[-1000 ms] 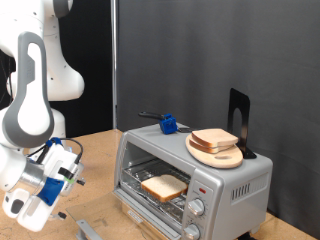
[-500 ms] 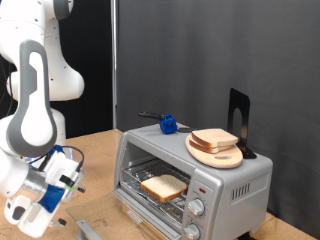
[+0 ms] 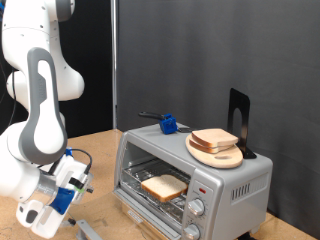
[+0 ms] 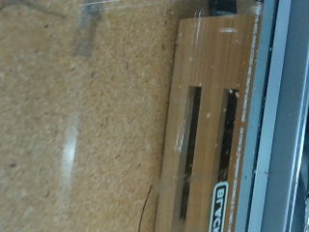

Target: Make a piece of toast with the oven

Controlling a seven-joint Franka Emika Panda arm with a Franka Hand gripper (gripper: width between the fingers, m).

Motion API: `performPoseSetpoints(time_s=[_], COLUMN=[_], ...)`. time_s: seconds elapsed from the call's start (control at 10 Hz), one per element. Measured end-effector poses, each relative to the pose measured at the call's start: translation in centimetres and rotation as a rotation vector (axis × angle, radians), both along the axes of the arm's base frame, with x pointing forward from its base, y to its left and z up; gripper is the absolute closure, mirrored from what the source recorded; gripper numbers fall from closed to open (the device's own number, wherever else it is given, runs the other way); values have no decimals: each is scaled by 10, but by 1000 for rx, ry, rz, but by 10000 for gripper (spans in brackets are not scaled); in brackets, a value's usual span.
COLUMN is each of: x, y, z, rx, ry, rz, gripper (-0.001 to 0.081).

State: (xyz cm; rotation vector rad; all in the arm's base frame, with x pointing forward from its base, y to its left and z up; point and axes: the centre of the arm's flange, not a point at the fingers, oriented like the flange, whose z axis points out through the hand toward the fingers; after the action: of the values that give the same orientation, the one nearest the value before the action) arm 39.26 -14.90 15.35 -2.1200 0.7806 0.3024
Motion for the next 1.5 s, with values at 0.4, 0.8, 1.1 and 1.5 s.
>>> performPoseSetpoints(time_s=[0.4,0.8,1.1,1.5], x=[-1,-4,-5,1], y=[8,4,2,10], z=[7,44,74,108], rx=[63,198,231,250], ry=[1,-19,-20,-30], rz=[17,37,50,48], gripper=[124,124,124,124])
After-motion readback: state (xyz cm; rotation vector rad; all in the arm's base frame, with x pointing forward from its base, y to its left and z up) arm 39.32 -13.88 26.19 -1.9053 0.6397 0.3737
